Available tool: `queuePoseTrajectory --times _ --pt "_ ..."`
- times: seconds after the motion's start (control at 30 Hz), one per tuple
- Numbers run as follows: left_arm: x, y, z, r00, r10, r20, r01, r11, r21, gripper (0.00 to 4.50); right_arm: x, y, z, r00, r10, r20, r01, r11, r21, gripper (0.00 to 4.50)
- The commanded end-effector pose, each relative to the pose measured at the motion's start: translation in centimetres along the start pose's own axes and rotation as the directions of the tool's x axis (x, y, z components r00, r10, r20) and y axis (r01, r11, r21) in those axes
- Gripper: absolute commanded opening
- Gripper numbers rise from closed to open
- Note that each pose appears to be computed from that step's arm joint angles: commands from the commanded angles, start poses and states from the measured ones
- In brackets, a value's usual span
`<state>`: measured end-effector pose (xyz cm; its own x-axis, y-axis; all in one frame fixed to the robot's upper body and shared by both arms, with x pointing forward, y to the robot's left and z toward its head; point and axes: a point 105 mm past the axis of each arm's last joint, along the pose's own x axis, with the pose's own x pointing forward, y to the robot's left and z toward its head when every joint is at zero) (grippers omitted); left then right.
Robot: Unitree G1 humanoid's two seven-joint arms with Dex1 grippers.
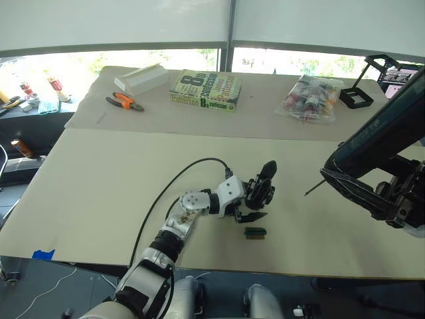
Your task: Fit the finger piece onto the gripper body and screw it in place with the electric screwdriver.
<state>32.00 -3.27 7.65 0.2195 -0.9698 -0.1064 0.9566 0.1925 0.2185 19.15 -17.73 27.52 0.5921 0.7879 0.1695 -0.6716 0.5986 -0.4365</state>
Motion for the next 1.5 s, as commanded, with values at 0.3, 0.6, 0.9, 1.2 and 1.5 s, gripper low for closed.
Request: queuePoseTrajectory --times 0.3,0.6,0.9,1.2,1.5 --pt "0.5 -0.5 -0.3 1.000 0.014 0.005 -0.014 1.000 -0.017 2.45 0.4 0.4 1.1 1.000 0.019 0.025 -0.018 0.999 -0.034 1.93" --pt "0.5 -0.7 -0.4 1.000 -0.010 0.007 0.010 0.999 -0.046 2.45 2.0 0.0 3.1 0.995 0.070 0.069 -0.064 0.995 -0.078 1.93" --pt "0.7 -0.4 -0.5 1.000 -0.027 0.005 0.027 0.998 -0.059 2.45 5.3 -0.3 5.7 0.964 0.199 0.178 -0.194 0.980 -0.050 1.93" --pt "0.9 -0.5 -0.4 1.000 -0.030 0.006 0.030 0.998 -0.058 2.45 7.6 1.1 2.4 0.957 0.252 0.146 -0.263 0.963 0.064 1.93" --pt "0.6 -0.5 -0.5 1.000 -0.027 0.000 0.027 0.998 -0.055 2.45 7.1 1.9 -1.4 0.964 0.256 0.076 -0.262 0.962 0.081 1.93"
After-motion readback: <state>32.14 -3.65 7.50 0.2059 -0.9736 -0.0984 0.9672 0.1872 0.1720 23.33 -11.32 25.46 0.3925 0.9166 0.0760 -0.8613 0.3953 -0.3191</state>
